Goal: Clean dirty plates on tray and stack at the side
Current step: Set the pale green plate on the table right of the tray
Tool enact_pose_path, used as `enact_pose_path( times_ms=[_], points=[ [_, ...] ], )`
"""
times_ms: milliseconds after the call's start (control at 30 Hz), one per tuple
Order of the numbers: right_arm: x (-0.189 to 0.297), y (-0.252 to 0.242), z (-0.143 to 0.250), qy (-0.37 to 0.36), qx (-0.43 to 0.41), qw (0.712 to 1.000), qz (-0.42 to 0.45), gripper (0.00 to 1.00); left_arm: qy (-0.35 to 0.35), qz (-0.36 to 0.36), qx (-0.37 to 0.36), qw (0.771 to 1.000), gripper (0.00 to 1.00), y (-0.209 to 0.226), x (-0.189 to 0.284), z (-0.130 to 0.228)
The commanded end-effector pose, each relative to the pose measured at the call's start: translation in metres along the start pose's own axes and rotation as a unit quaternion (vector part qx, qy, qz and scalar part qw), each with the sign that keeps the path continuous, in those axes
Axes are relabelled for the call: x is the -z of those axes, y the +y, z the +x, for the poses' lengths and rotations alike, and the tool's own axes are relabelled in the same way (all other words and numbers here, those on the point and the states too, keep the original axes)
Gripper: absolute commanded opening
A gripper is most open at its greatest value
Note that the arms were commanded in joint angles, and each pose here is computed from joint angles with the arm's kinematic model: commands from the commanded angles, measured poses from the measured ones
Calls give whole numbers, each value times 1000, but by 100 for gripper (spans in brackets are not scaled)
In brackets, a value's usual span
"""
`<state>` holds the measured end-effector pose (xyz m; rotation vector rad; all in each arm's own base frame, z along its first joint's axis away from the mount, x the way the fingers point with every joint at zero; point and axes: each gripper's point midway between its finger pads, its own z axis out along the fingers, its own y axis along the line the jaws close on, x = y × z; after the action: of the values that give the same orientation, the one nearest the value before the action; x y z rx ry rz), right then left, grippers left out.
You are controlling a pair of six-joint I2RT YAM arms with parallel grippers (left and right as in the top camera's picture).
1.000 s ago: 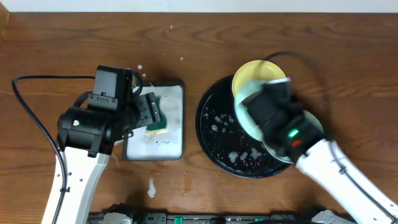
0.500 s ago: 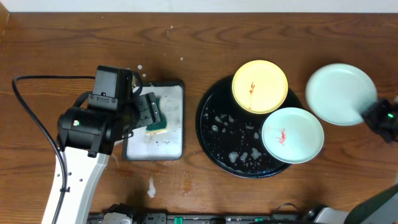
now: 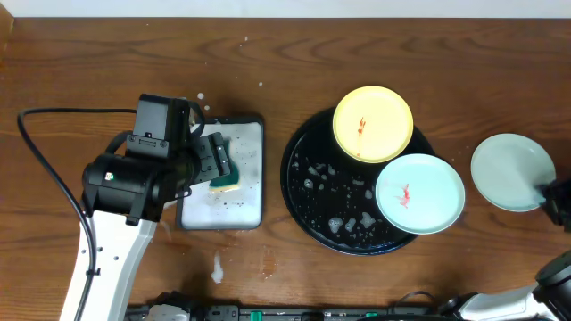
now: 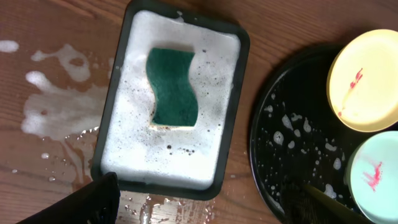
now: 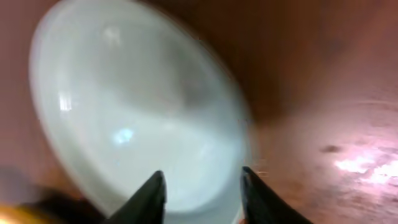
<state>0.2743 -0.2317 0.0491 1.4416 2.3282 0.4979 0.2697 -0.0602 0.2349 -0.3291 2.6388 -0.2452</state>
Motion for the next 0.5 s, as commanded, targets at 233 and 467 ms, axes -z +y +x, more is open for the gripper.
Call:
enact_pose_path(
  times_ms=[233,467],
  points=[
    [44,116,100,64,214,974,-50,52,-3,-1,0,1000,83,1,2,-1],
    [21,83,112,30,341,917,204,66,-3,-1,0,1000,83,1,2,-1]
  ],
)
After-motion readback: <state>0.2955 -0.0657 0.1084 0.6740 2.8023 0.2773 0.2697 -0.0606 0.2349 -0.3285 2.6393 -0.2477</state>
